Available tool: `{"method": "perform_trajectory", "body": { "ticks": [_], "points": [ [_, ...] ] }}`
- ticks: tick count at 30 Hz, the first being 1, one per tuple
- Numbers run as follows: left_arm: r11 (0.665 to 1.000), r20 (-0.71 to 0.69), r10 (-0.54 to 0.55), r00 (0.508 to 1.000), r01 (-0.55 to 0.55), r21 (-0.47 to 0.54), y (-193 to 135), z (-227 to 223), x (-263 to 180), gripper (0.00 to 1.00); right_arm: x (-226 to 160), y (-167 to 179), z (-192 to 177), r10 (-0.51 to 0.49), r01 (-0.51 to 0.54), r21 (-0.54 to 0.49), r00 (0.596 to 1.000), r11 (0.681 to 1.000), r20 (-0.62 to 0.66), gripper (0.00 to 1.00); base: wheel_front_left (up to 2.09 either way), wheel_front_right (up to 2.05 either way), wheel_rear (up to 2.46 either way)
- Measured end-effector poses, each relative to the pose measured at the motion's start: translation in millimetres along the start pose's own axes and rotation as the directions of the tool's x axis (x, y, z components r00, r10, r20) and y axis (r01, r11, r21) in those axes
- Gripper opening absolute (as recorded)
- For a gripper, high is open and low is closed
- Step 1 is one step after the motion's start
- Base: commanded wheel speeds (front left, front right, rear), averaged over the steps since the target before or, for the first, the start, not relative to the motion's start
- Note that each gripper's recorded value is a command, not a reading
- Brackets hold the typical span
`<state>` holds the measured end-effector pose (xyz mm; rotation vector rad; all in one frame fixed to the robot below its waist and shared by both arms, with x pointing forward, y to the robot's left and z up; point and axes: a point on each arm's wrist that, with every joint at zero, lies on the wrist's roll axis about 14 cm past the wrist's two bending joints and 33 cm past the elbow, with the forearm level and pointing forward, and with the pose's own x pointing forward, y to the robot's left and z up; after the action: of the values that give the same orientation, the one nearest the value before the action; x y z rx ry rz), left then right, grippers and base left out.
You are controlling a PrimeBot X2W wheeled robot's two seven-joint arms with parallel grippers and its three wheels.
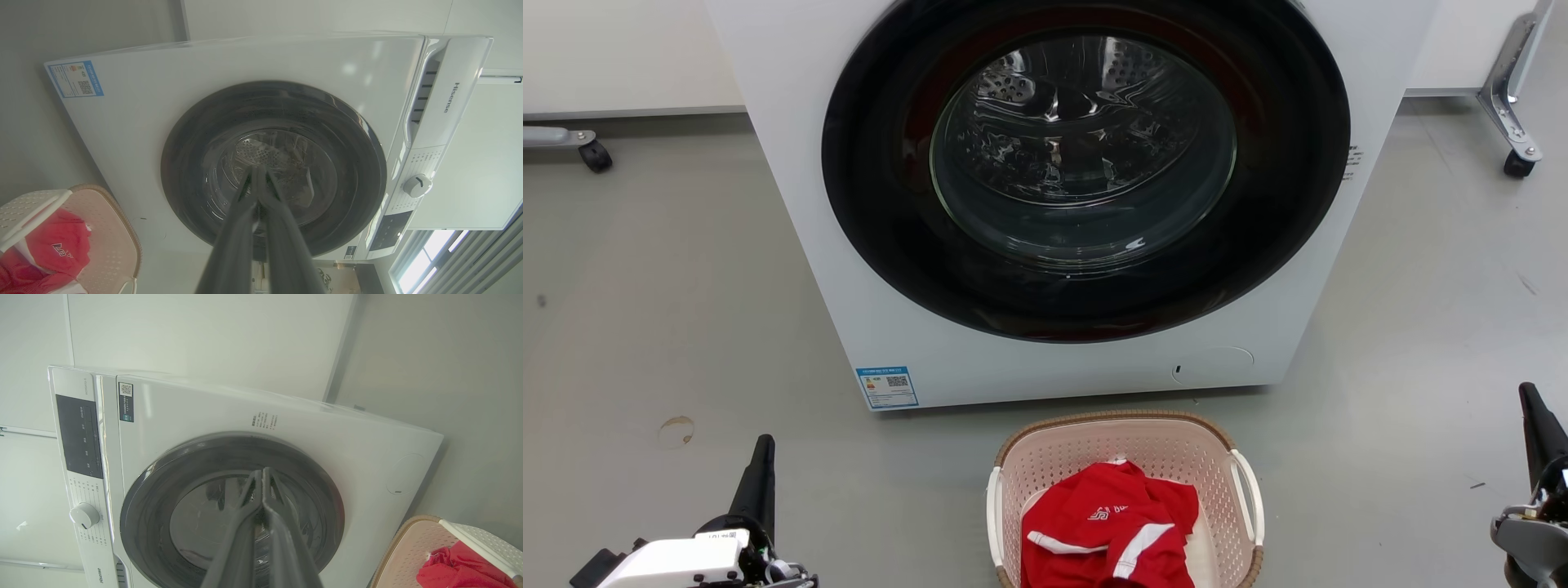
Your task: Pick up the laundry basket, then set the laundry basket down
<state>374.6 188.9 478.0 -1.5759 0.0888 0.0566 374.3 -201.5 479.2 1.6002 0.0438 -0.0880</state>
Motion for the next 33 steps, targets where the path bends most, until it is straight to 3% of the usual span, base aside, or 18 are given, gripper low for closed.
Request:
{"method": "perform_trajectory", "body": {
  "ticks": [30,31,33],
  "points": [
    [1.0,0.0,0.0,1.0,0.0,0.0,0.0,0.0,0.0,0.0,0.0,0.0,0.0,0.0,0.0,0.0,1.0,1.0,0.0,0.0,0.0,0.0,0.0],
    [1.0,0.0,0.0,1.0,0.0,0.0,0.0,0.0,0.0,1.0,0.0,0.0,0.0,0.0,0.0,0.0,1.0,1.0,0.0,1.0,0.0,0.0,0.0],
    [1.0,0.001,0.027,1.0,-0.027,-0.006,9.1,-1.1,-3.2,1.0,-3.2,-8.8,-3.1,-0.025,0.025,0.012,1.0,1.0,-0.001,1.0,0.0,0.0,0.0]
  ]
}}
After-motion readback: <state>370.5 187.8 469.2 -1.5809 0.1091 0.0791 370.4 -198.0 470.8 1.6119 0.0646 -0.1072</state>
